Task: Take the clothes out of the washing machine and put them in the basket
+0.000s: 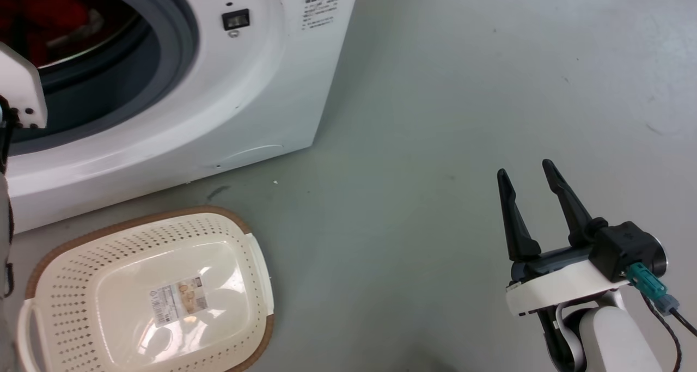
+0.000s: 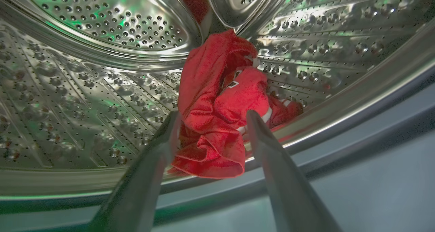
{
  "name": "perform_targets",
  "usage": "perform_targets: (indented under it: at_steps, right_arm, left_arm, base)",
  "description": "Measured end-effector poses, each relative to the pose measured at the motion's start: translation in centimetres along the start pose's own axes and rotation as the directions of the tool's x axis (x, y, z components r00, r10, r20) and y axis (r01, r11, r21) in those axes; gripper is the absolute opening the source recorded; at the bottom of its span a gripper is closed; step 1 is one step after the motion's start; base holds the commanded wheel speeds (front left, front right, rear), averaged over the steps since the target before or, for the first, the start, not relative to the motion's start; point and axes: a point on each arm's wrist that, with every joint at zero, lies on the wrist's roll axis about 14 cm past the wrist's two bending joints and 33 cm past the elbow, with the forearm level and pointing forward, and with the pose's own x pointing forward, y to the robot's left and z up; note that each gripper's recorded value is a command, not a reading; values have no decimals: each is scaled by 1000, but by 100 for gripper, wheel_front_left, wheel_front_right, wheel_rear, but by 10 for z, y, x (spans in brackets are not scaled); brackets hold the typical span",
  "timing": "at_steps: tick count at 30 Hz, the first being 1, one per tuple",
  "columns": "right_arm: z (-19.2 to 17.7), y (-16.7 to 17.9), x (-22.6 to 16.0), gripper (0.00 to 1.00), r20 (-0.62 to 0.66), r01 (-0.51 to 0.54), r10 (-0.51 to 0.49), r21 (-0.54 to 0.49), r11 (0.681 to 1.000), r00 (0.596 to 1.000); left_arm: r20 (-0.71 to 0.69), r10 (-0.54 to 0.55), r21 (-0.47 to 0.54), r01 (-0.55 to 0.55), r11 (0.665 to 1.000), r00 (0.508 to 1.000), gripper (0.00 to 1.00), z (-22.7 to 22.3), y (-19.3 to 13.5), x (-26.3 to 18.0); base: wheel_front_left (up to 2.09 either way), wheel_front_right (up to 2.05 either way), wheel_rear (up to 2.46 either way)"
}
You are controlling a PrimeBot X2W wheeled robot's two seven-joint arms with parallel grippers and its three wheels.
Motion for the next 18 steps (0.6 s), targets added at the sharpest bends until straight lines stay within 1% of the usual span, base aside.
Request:
perform_targets:
  at_steps: [4,7,10,15,18]
  right_arm:
    - [-8,-2,-1,100,-24,10,-10,7,1000,1000]
    - [-15,-4,0,100,-45,17,-17,7,1000,999]
    - [-20,-6,1,100,-60,27,-26,15,1000,998]
    - [-31,-10,-1,100,-97,42,-40,18,999,994]
    - [-33,-12,0,100,-104,48,-46,16,999,994]
  left_arm:
    - [-49,-15,38,17,999,999,100,-6,-5,18]
    - [-99,-18,34,22,999,995,100,-13,-7,32]
    - [-145,-29,51,37,998,989,100,-23,-11,44]
    - [-184,-15,74,29,997,983,100,-27,-3,63]
    - [-221,-8,106,32,994,975,100,-31,0,73]
  base:
    - [0,0,0]
    - [0,0,0]
    - [0,0,0]
    - [0,0,0]
    - [0,0,0]
